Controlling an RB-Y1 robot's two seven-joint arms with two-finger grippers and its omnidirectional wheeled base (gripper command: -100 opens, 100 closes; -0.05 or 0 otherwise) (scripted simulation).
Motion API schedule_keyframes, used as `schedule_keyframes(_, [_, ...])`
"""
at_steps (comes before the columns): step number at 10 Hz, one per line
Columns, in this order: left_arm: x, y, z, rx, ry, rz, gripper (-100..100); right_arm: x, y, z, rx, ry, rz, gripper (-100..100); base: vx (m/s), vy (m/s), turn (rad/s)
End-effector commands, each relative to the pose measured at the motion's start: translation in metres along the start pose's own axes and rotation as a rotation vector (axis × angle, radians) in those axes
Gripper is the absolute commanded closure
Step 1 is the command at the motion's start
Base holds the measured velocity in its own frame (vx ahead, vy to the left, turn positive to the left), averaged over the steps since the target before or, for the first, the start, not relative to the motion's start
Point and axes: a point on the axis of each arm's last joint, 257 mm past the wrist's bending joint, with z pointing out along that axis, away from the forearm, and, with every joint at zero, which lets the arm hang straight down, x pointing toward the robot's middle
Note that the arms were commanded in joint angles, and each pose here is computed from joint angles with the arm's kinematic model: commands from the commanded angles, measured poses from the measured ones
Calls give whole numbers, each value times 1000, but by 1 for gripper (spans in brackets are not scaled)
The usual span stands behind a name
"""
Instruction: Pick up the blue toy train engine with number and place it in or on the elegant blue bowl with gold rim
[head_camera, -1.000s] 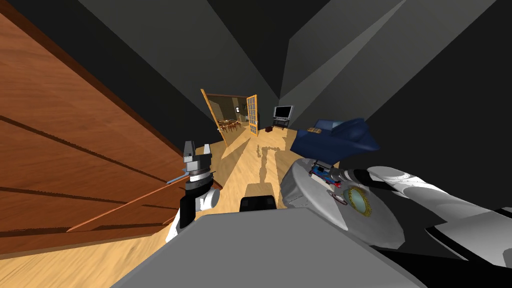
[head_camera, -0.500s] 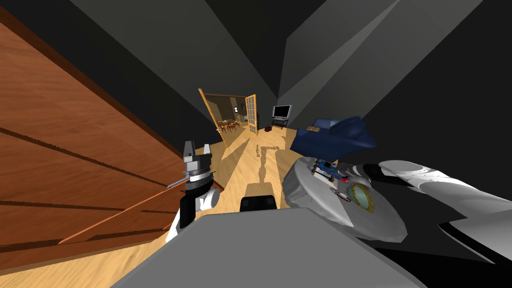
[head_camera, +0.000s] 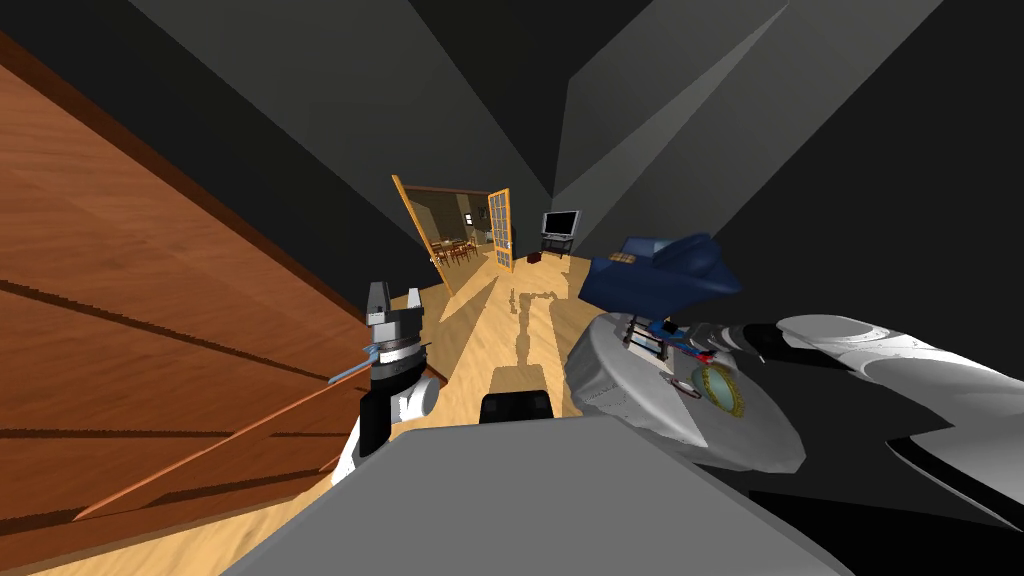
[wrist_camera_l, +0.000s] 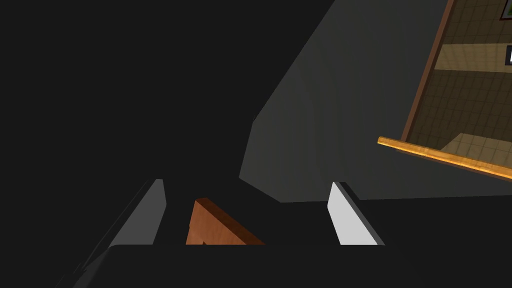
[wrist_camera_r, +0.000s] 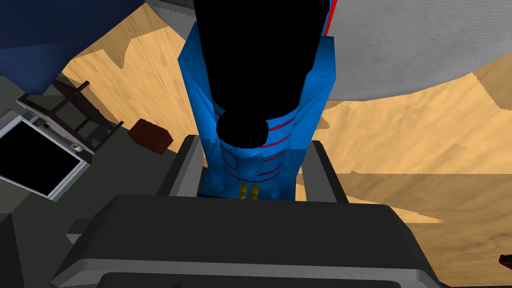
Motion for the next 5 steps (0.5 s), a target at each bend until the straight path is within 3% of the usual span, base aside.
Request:
schedule_keyframes(1, [0,0,0,0,0,0,0,21,-16,-11,38,66,-25,100,36,41,-97])
schedule_keyframes(3, [0,0,0,0,0,0,0,21,-16,-11,38,66,-25,100,26,31,-44])
schedule_keyframes(5, [0,0,0,0,0,0,0,45,-20,-17,54,132,-43,100,50,14,-44])
